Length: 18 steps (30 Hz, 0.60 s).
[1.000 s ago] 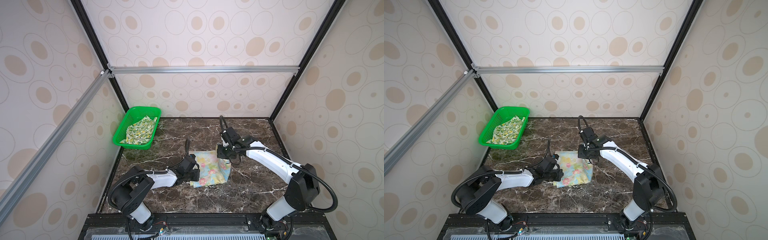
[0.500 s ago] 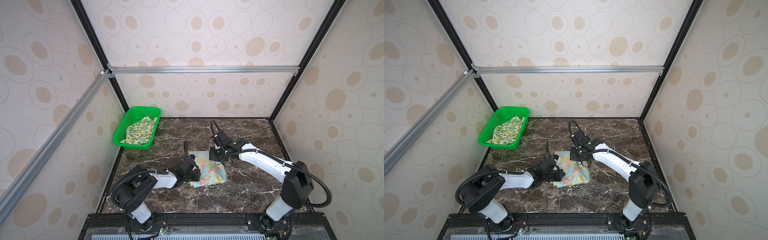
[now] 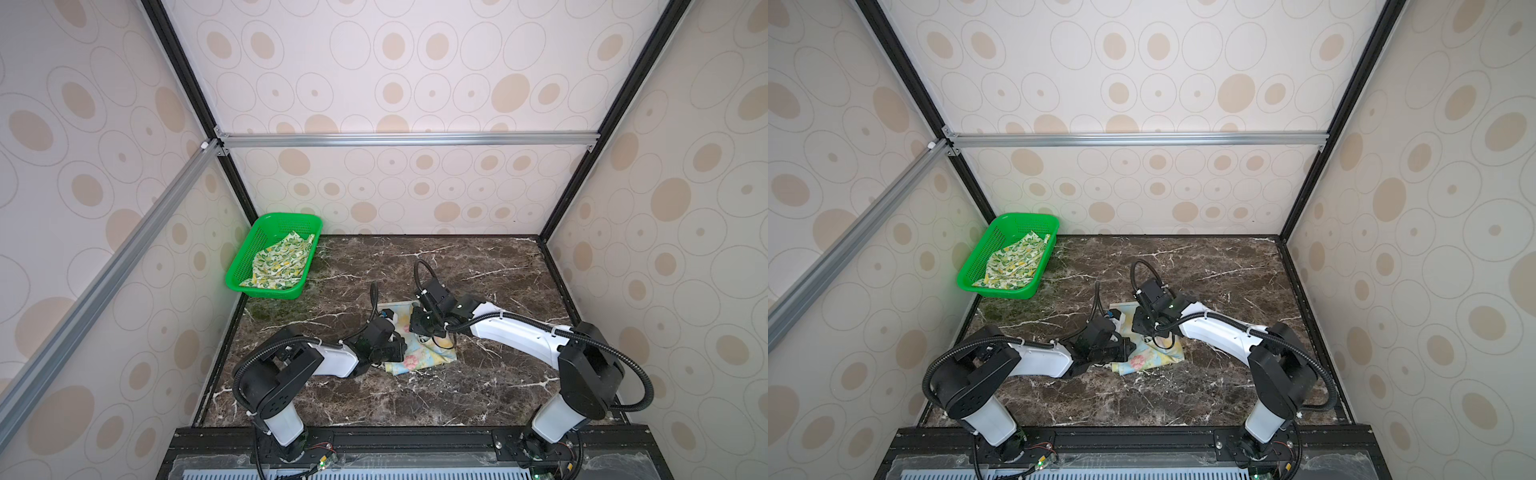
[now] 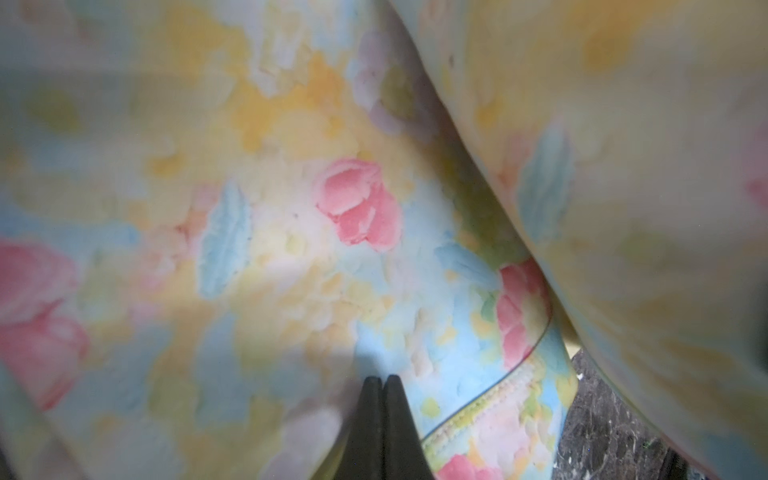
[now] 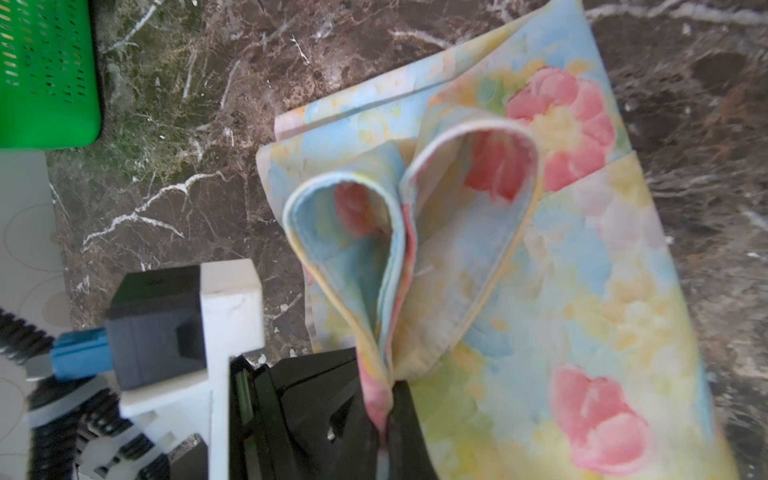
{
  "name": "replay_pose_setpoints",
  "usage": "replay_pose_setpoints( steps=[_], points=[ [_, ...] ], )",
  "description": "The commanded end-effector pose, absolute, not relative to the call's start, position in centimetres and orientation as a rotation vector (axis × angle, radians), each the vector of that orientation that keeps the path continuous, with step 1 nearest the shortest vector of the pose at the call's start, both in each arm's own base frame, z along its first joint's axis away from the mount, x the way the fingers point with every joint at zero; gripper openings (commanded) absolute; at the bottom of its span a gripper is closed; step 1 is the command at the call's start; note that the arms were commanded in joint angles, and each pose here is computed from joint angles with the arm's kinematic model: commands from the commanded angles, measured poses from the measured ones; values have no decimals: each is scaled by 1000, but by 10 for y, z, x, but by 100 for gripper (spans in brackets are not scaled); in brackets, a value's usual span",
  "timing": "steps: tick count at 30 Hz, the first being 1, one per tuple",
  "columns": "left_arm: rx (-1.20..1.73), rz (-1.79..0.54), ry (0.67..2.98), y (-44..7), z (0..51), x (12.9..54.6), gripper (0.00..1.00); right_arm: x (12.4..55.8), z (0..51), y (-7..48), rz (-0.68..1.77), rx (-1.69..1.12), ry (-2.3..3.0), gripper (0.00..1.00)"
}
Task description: Fold and stack the skirts
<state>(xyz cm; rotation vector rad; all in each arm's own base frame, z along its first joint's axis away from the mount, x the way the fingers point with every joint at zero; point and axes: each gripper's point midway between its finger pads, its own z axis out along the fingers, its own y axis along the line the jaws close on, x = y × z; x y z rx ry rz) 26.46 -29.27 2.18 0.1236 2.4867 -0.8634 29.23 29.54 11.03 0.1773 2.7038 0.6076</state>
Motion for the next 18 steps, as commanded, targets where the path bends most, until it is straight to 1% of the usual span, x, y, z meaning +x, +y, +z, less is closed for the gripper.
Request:
replay_pose_setpoints(
  steps=[1, 7, 10, 18],
  points=[
    [124, -797, 2517, -288, 26, 263, 0, 299, 122, 303, 656, 216, 2637, 0],
    [144, -630, 2511, -263, 54, 264, 0, 302, 117, 303, 636, 209, 2639, 0],
    [150, -560, 2508, -249, 60, 262, 0, 304, 115, 304, 628, 205, 2641, 0],
    [135, -590, 2525, -241, 43, 250, 0, 306, 115, 304, 611, 195, 2645, 0]
  ],
)
